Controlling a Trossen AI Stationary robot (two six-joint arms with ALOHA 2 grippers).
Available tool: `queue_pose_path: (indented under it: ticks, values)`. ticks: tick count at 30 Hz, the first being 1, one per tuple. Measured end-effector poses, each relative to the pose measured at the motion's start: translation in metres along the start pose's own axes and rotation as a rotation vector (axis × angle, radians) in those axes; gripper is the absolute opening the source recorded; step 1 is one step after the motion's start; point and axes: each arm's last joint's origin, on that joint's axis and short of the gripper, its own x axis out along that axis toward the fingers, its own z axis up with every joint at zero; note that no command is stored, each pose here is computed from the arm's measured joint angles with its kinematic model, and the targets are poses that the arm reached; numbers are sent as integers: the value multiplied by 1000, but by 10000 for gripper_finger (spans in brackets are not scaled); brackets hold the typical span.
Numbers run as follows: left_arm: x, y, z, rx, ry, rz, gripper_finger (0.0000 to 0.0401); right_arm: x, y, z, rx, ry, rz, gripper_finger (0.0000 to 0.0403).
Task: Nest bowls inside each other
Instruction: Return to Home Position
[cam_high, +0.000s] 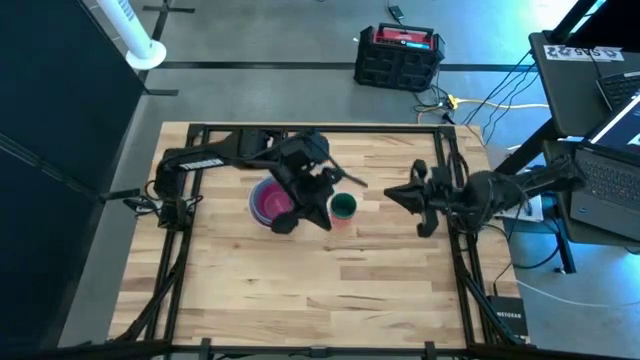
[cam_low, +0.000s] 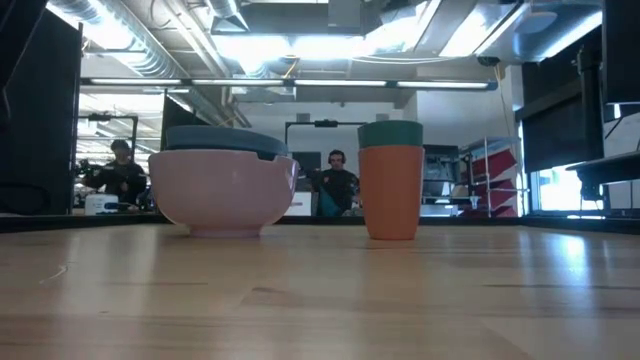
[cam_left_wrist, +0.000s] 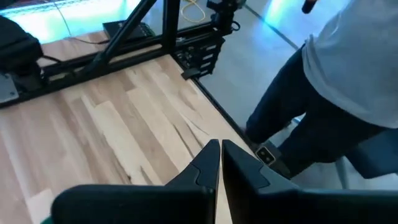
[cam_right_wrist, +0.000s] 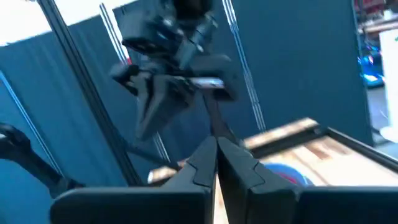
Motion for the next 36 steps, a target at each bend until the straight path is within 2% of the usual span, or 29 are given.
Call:
queue_pose_path:
  ticks: [10,15,21,24,28,36]
  values:
    - [-31,6,-40,-55,-185,18,0,12,-22,-23,21,-86,9,0]
    - [-47,-11,-67,-122,-348,201,0,5,-26,-29,42,-90,-6,0]
    - [-61,-37,-102,-206,-460,403,0,-7,-32,-30,53,-124,-39,0]
    - [-65,-51,-124,-241,-518,457,0,-12,-34,-31,84,-136,-35,0]
    - [-69,-64,-156,-280,-617,468,0,-16,-36,-34,115,-124,-38,0]
    - [-76,-85,-208,-270,-813,462,0,-17,-37,-35,157,-116,-47,0]
